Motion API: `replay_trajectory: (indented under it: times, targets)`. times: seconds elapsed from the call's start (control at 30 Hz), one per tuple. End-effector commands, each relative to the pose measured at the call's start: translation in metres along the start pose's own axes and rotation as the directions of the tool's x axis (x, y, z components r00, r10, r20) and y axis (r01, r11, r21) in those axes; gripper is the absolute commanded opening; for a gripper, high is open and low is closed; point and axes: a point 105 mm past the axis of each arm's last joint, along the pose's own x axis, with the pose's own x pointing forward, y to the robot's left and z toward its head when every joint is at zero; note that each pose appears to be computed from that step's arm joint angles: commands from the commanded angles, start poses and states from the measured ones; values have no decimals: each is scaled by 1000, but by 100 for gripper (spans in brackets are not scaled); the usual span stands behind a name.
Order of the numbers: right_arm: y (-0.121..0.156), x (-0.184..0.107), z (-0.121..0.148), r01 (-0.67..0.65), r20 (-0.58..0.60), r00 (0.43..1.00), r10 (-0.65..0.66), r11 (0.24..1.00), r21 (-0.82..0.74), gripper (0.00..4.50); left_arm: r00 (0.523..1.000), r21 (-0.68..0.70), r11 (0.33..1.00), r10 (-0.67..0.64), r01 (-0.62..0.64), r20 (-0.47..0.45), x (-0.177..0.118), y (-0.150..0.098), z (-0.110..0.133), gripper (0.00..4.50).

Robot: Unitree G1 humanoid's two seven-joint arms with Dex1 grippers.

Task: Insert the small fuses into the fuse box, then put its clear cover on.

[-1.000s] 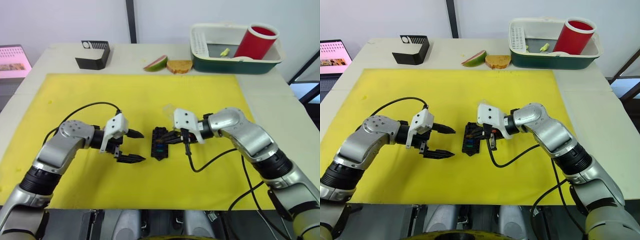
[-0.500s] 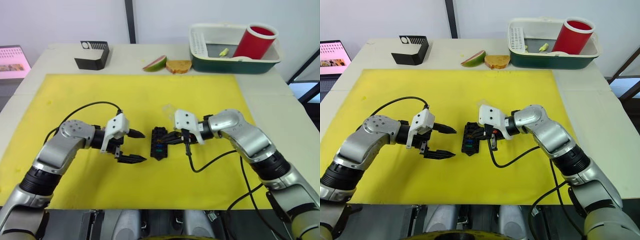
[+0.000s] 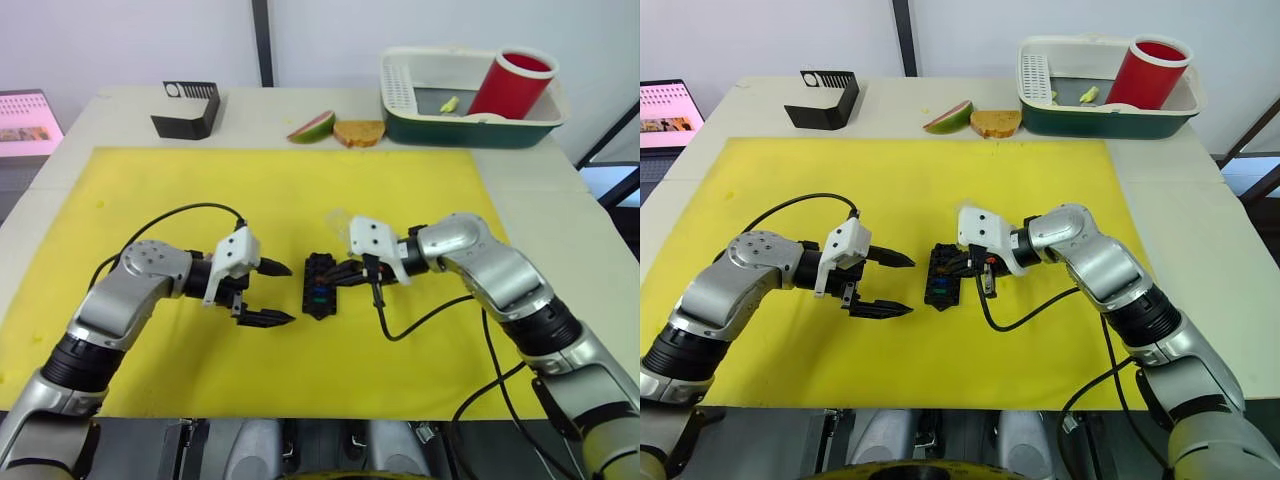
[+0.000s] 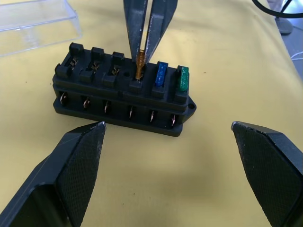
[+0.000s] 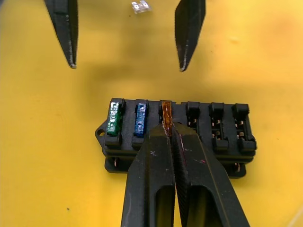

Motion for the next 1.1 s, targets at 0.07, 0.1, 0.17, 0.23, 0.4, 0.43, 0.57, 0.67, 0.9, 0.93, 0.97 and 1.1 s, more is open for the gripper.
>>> replay_trajectory:
  times: [0.07,0.1,0.17,0.23,0.4,0.43,0.57,0.67,0.9,0.93,0.97,1.1]
  targets:
    - [0,-4,11,2,-40,999,-5,996,-85,0,1000,34,999,2,-2,17,1,-2,8,448]
    - [1,-3,11,-3,-49,999,-1,996,-91,0,1000,34,999,3,-4,19,1,-2,8,448]
    - [3,-2,11,-15,-64,998,10,996,-93,0,1000,35,999,5,-6,21,1,-2,9,448]
    - [5,-1,9,-25,-85,996,17,995,-101,0,1000,36,999,8,-9,23,2,-2,9,448]
    - [7,2,9,-42,-130,991,26,991,-127,0,999,36,999,15,-17,31,2,-1,10,448]
    - [7,2,10,-46,-134,991,29,991,-130,0,999,36,999,17,-18,33,2,-1,10,448]
    - [10,5,13,-71,-164,985,47,987,-145,0,999,36,999,21,-23,40,4,-1,11,448]
    - [8,7,14,-70,-183,982,42,986,-149,0,999,36,999,23,-24,41,4,-1,12,448]
    - [5,13,12,-72,-240,970,40,989,-127,0,999,42,999,20,-22,42,5,-4,13,448]
    - [5,13,13,-75,-243,969,43,989,-126,0,999,42,999,18,-20,40,5,-4,13,448]
    - [6,13,14,-80,-246,968,49,990,-116,0,999,44,999,16,-18,35,5,-5,13,448]
    - [6,13,15,-86,-260,964,55,991,-107,0,1000,48,999,17,-18,24,5,-5,10,448]
